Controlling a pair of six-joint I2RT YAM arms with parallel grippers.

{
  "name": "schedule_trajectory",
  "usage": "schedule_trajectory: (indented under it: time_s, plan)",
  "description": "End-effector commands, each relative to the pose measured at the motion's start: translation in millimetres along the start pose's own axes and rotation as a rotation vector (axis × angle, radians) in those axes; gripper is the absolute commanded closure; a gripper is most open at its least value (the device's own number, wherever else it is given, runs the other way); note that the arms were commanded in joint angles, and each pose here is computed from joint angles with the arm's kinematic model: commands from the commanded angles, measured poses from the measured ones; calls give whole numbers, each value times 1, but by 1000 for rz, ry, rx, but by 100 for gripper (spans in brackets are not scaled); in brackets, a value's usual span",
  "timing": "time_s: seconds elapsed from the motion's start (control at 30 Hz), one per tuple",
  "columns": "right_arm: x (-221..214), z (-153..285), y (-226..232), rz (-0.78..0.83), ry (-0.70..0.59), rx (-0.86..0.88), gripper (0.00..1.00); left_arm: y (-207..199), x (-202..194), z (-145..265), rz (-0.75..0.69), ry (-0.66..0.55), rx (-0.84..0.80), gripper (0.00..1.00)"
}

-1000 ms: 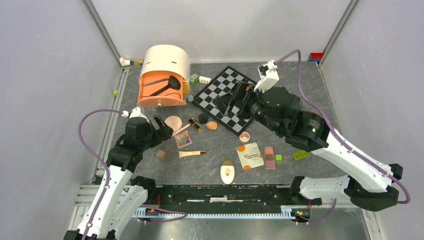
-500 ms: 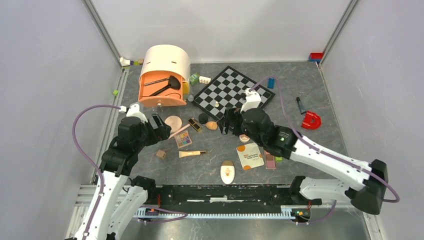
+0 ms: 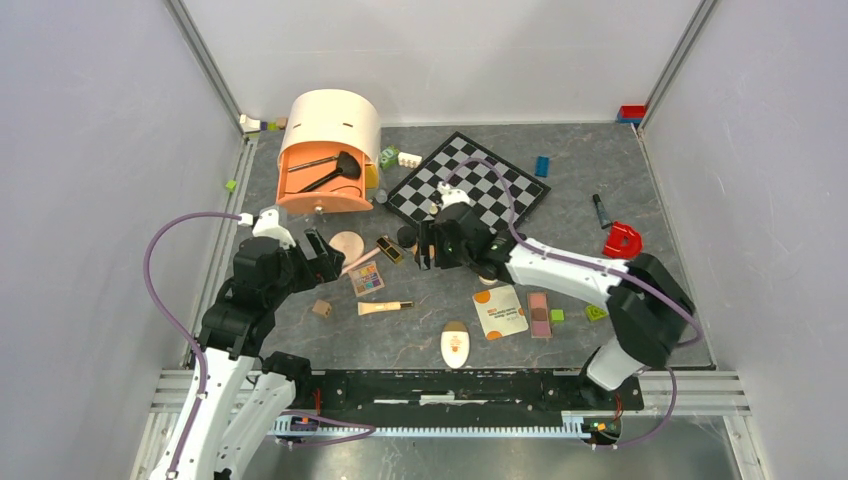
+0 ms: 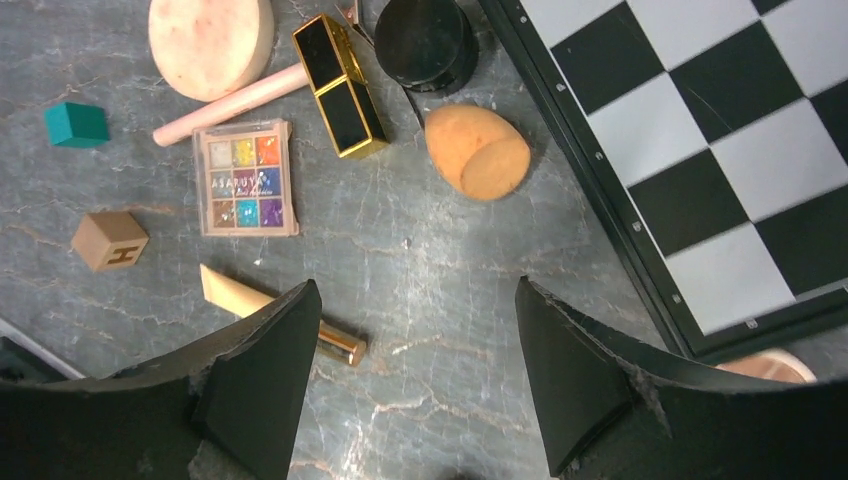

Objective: Organize the makeup
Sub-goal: Pick up the makeup tool from the center of the board.

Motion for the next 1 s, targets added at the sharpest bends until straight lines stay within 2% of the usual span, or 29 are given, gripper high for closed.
schedule_trajectory:
  time_s: [0.0,0.23,0.67,0.73,0.87,0.97]
  plan:
    - [20,-22,20,10,-10,67,23,0,5,-1,-38,-40,-6,0]
    - [21,-58,17,16,24,-28,30,0,5,0,-38,-44,-11,0]
    - [10,-98,0,73,77,-207,34,0,5,-1,-38,-44,-12,0]
    - [9,-99,-4,89,76,-240,38,0,5,-1,-38,-44,-13,0]
    - [4,-99,-14,113,69,-286,52,0,5,0,-38,-45,-12,0]
    - [5,-94,-17,114,38,-291,58,0,5,-1,-38,-44,-12,0]
Point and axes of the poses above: each gripper's point midway between its finger pads, its own z axis back along the fingers, its own y axis along the line the jaws close on, x = y × z, the point moved 10 cm from there along z, back along the fingers, and after that the axes turned 14 degrees about -z, right-handed, at the moved point
